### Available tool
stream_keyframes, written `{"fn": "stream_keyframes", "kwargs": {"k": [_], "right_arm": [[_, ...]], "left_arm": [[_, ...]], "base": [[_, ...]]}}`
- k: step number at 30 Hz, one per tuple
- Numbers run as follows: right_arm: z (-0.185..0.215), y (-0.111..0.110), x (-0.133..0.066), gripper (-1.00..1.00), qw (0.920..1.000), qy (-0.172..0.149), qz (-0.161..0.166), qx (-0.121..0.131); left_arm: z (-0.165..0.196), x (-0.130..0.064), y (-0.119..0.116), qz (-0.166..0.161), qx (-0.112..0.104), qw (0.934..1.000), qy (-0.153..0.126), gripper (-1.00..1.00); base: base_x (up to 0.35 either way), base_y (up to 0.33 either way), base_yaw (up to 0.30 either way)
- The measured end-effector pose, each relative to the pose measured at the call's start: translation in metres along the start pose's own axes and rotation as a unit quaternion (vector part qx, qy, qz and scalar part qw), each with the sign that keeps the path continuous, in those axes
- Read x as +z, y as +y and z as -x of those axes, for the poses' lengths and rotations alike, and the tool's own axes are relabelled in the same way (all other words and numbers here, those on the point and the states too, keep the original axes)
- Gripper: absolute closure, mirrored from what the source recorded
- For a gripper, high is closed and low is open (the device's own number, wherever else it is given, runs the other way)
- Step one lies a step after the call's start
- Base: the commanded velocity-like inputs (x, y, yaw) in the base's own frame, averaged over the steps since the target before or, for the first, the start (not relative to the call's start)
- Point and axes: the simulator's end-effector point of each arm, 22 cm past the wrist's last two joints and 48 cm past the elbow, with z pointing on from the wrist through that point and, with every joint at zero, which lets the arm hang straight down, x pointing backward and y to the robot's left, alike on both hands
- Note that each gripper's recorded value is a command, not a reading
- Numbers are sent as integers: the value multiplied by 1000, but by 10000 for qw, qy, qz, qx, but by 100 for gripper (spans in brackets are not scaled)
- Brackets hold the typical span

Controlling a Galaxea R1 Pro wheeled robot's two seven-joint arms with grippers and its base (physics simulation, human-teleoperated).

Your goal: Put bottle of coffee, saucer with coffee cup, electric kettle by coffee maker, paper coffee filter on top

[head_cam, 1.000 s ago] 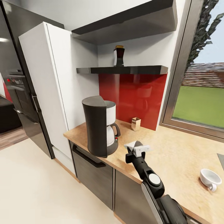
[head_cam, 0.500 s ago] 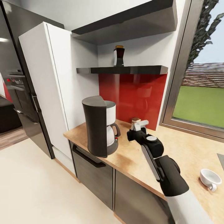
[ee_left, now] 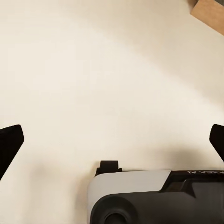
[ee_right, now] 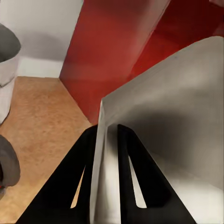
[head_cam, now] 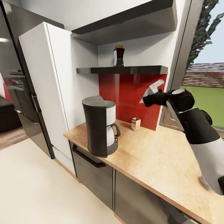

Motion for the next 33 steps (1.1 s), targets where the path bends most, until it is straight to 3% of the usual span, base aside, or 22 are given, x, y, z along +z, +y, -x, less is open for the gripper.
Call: {"fn": "stream_keyframes", "kwargs": {"k": [2, 6, 11, 15, 19, 25, 33], "right_arm": [[11, 8, 5, 100, 9968, 194, 772, -72], [13, 42, 7, 100, 9817, 595, 1780, -328], [29, 40, -3, 100, 9614, 918, 2591, -98], [35, 40, -8, 100, 9534, 1054, 2825, -89], [43, 36, -14, 100, 9478, 1362, 2856, -404], [34, 63, -13, 100, 9305, 1850, 2997, -1009], [35, 76, -11, 100, 9250, 1929, 3033, -1230]], "left_arm": [[0, 0, -1, -5, 4, 10000, 1, -100], [0, 0, -2, -15, 11, 10000, 1, -100], [0, 0, -2, -23, 16, 10000, 1, -100], [0, 0, -3, -31, 22, 10000, 3, -100], [0, 0, -4, -36, 23, 10000, 3, -100], [0, 0, -4, -43, 24, 10000, 2, -100], [0, 0, -4, -44, 24, 10000, 5, -100]], "base": [[0, 0, 0], [0, 0, 0], [0, 0, 0], [0, 0, 0], [0, 0, 0], [0, 0, 0], [0, 0, 0]]}}
